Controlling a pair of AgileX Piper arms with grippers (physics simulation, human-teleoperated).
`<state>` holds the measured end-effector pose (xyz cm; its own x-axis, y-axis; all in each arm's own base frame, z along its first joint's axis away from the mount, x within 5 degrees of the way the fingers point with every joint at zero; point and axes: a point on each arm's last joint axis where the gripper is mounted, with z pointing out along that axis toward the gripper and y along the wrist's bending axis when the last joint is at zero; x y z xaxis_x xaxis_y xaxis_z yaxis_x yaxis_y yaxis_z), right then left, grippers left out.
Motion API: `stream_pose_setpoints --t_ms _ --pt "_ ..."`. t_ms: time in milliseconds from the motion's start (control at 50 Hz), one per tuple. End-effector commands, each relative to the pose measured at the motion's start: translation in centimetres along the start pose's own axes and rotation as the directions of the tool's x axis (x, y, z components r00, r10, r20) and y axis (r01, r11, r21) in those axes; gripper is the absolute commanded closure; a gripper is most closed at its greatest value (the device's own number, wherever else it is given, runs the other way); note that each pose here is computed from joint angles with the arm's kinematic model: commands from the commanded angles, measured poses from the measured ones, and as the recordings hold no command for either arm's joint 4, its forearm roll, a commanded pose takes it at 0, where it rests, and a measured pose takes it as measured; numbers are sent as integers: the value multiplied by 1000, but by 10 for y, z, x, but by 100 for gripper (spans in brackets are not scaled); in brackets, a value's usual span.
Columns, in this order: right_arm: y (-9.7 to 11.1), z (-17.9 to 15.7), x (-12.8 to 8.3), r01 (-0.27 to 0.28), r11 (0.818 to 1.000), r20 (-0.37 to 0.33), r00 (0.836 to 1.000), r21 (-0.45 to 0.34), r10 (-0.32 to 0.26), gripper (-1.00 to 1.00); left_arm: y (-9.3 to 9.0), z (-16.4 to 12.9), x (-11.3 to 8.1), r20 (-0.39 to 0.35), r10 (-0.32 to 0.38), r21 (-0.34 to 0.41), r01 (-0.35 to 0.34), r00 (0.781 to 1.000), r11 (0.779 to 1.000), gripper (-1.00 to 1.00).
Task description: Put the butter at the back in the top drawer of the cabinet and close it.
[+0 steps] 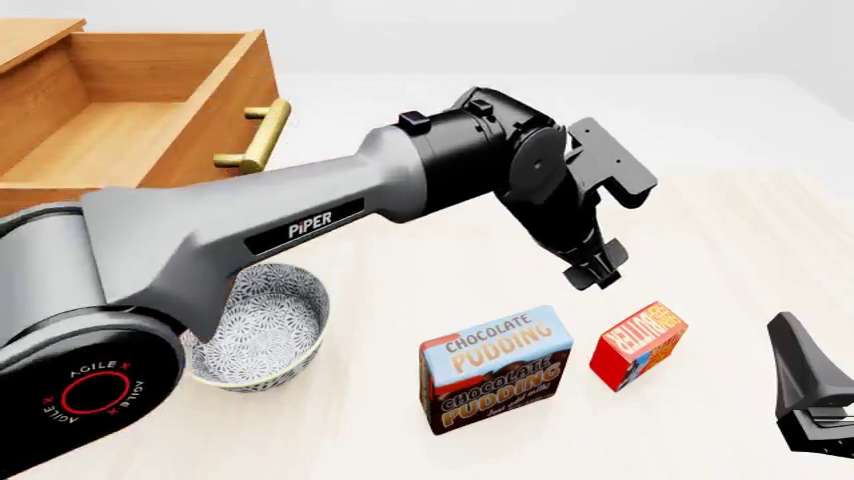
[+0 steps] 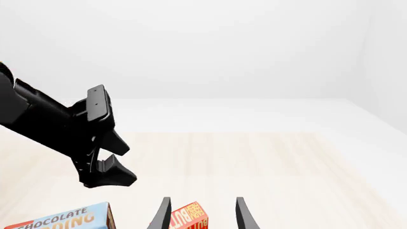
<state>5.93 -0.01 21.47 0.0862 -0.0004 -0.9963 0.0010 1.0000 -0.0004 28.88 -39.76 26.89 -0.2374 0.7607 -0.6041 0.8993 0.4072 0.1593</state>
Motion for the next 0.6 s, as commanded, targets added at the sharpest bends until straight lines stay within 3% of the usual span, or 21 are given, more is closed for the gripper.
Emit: stream_pose_setpoints --t_ms 20,600 --pt "0 0 0 0 1000 0 1000 0 0 -100 -11 15 -8 -10 1 19 -1 1000 1000 -100" --pt "0 0 0 0 1000 0 1000 0 0 -100 -37 45 -17 -34 -24 54 26 999 998 -100"
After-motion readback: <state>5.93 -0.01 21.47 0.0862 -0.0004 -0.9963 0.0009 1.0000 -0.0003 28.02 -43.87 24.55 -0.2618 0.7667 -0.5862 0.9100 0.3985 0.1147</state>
